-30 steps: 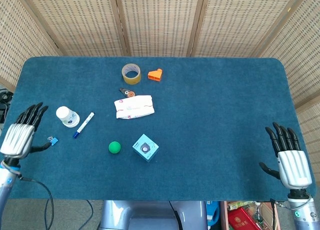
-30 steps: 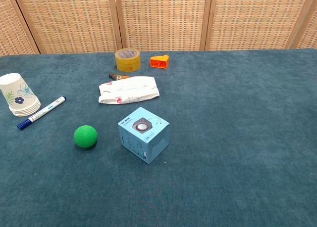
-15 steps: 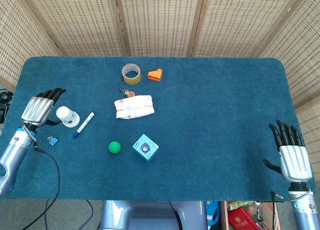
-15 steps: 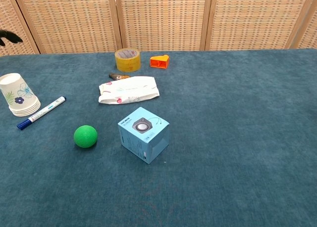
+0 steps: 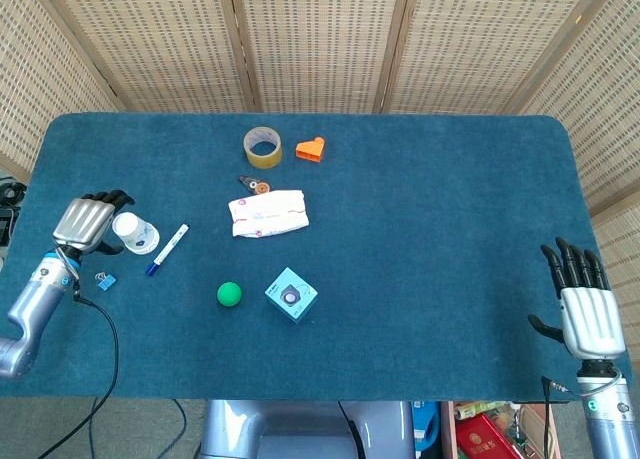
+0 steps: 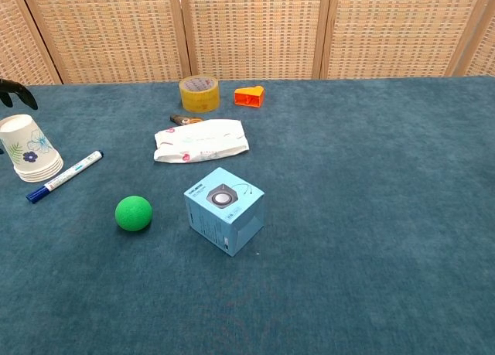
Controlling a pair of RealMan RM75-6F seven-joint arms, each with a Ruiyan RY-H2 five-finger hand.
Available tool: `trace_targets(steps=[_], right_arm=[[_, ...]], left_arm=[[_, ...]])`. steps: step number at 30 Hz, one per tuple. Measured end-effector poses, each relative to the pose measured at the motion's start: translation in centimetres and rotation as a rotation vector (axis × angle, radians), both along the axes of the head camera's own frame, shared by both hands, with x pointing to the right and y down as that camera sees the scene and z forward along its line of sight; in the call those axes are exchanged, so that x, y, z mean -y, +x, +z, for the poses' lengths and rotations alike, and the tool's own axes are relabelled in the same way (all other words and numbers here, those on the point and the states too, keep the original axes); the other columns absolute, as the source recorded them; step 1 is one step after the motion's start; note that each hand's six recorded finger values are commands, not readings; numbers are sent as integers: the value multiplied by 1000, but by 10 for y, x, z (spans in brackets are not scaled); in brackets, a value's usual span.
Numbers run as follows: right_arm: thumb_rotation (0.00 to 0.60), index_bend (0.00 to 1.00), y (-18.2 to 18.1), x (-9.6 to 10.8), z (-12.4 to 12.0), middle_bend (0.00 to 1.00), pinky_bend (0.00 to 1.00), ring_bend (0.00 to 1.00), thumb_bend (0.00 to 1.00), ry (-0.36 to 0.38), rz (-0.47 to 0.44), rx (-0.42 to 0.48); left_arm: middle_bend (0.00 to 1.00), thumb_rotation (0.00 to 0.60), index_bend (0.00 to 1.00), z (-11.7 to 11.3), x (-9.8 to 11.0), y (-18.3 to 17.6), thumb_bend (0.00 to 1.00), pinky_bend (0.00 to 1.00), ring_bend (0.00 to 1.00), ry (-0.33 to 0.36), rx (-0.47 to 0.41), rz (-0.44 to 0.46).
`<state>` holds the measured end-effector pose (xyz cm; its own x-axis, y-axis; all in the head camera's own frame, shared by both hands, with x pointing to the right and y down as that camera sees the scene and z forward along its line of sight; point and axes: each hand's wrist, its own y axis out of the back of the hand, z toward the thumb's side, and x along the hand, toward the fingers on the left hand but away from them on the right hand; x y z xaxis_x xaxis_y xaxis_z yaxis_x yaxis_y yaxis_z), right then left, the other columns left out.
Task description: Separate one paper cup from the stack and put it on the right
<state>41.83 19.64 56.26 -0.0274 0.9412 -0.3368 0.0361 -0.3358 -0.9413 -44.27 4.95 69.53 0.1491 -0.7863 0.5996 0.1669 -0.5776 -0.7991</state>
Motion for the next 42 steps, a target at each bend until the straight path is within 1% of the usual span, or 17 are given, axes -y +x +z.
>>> trace_targets(steps=[4, 11, 14, 18, 21, 26, 29, 32, 35, 38, 39, 41, 42], right_arm=[[600, 0, 0, 0, 2, 0, 0, 0, 0, -5, 2, -1], [600, 0, 2, 1, 2, 0, 0, 0, 0, -6, 7, -3], [600, 0, 3, 1, 3, 0, 0, 0, 0, -7, 11, -3], [600, 0, 3, 1, 4, 0, 0, 0, 0, -10, 12, -5], [600, 0, 3, 1, 5, 0, 0, 0, 0, -13, 13, -5], [600, 0, 3, 1, 6, 0, 0, 0, 0, -16, 13, -5], [600, 0, 3, 0, 6, 0, 0, 0, 0, -20, 13, -5], [600, 0, 2, 0, 7, 0, 0, 0, 0, -23, 11, -5], [600, 0, 1, 0, 8, 0, 0, 0, 0, -27, 10, -3], [600, 0, 0, -1, 8, 0, 0, 0, 0, -30, 6, 3], [600, 0, -1, 0, 9, 0, 0, 0, 0, -29, 2, 5], [600, 0, -2, 0, 9, 0, 0, 0, 0, -25, -7, 10], [600, 0, -3, 1, 10, 0, 0, 0, 0, -22, -16, 13]], left_arm=[[244, 600, 278, 5, 1, 1, 65, 332, 269, -5, -2, -8], [360, 600, 387, 9, 7, 6, 69, 370, 361, 4, -25, -36], [425, 600, 441, 10, 9, 6, 77, 412, 420, 7, -21, -34], [466, 600, 482, 10, 11, 4, 90, 439, 453, 17, -6, -39], [490, 600, 504, 9, 12, 2, 93, 451, 472, 24, 0, -49], [495, 600, 509, 4, 13, -6, 96, 453, 477, 36, -3, -76], [495, 600, 509, -3, 16, -11, 95, 453, 477, 55, -24, -101], [495, 600, 509, -14, 19, -14, 95, 453, 477, 85, -74, -135], [495, 600, 510, -26, 21, -14, 96, 453, 477, 102, -168, -190], [495, 600, 516, -39, 21, -12, 95, 455, 477, 101, -310, -269], [495, 600, 517, -44, 20, -11, 96, 456, 478, 97, -377, -306], [495, 600, 517, -52, 20, -9, 95, 457, 478, 86, -484, -362], [495, 600, 517, -57, 19, -7, 95, 458, 478, 74, -556, -399]])
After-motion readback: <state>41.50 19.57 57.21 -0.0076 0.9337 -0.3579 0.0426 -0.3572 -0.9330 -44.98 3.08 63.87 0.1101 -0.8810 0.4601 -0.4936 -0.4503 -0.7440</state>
